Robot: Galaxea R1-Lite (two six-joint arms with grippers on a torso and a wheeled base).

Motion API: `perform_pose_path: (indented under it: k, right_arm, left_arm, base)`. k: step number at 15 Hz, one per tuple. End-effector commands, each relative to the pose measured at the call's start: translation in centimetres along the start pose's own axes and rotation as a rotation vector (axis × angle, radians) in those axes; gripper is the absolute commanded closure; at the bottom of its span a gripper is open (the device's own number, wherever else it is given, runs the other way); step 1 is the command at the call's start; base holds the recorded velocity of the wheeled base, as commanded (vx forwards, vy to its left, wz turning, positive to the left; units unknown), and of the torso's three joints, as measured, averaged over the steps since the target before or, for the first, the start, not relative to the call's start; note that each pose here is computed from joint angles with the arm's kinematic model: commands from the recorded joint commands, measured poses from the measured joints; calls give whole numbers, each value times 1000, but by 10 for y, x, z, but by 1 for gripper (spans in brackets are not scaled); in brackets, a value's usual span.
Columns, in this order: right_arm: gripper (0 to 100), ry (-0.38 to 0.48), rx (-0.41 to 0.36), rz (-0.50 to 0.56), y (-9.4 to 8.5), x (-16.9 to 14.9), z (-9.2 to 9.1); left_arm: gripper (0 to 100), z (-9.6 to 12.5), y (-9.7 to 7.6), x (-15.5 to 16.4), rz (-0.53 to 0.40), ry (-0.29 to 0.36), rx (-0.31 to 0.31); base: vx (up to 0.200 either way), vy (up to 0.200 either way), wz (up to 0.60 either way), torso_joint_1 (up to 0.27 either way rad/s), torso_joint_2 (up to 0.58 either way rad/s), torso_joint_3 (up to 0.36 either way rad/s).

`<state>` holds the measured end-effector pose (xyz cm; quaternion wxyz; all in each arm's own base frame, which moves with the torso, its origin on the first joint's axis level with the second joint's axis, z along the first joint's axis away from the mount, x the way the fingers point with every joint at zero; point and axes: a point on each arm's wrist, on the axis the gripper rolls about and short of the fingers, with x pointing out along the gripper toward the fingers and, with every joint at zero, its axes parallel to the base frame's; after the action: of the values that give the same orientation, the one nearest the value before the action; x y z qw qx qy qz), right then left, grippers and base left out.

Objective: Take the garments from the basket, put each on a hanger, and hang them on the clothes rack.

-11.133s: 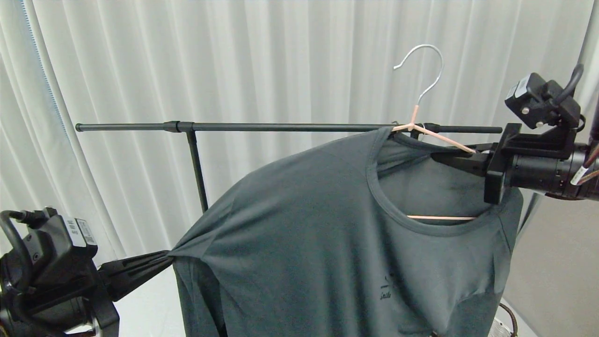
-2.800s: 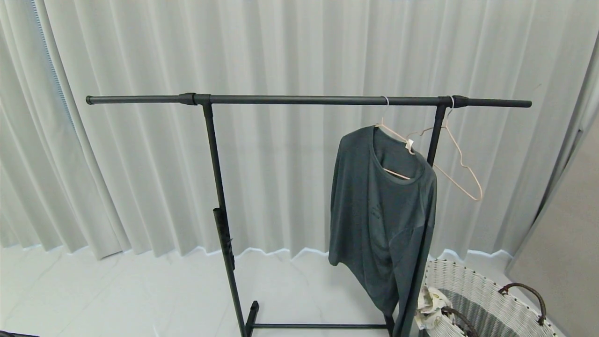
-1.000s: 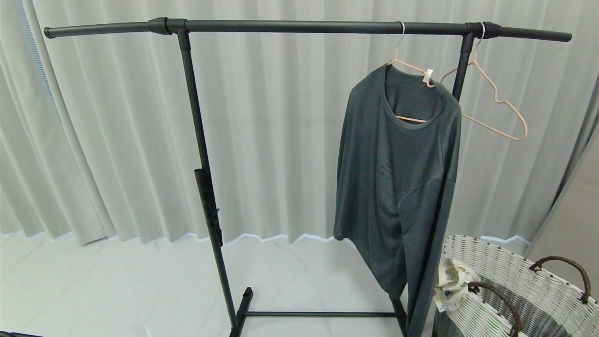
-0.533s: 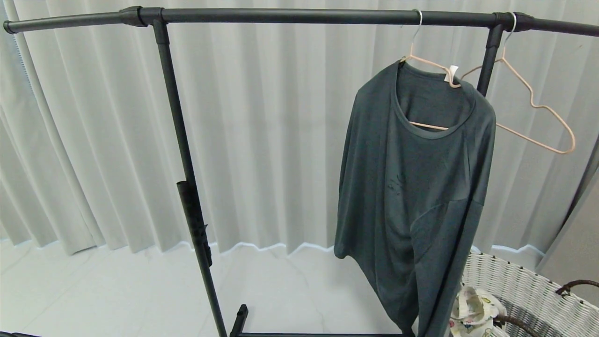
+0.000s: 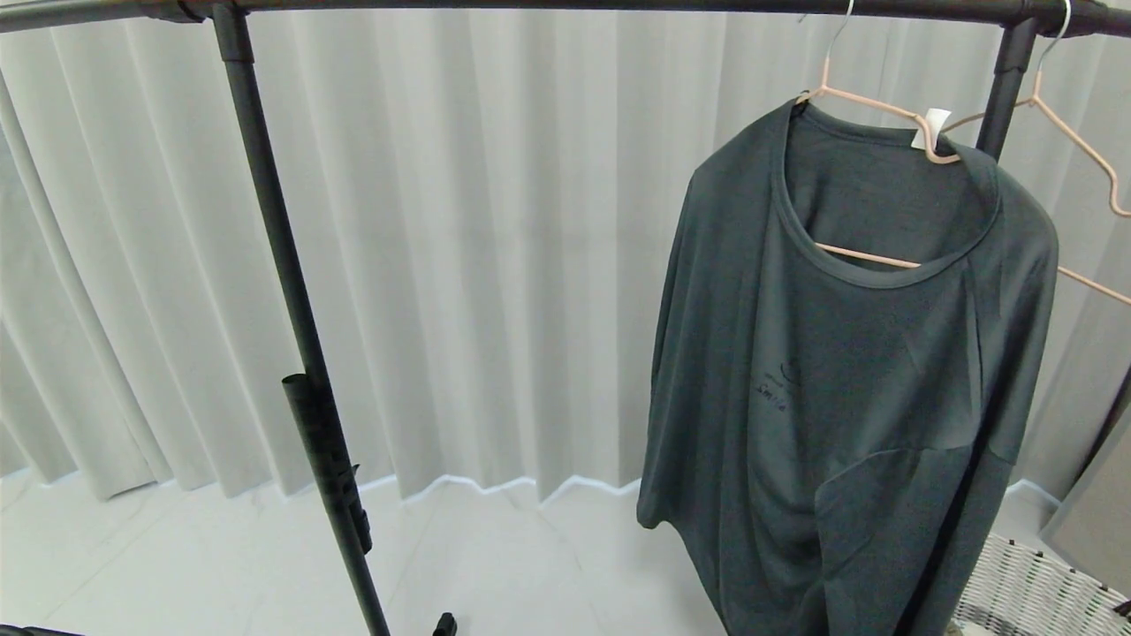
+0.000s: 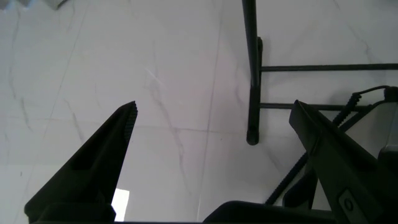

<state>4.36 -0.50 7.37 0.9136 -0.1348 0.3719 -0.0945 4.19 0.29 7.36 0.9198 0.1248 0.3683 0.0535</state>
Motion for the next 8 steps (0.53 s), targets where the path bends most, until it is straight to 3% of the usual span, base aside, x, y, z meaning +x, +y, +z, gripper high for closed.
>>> perform_pose_path:
  k: [1, 5, 8]
  right_arm:
    - [0, -50, 8, 84, -1, -3, 12]
    - [0, 15, -38, 155, 3, 21, 60]
    - [0, 80, -96, 199, 19, 53, 73]
  left_arm:
    - [0, 0, 0, 0, 0, 0, 1]
    - [0, 0, 0, 0, 0, 1, 0]
    - [0, 0, 0, -1, 3, -18, -5]
  base:
    - [0, 0, 0, 0, 0, 0]
    - [0, 0, 0, 0, 0, 0]
    - [0, 0, 0, 0, 0, 0]
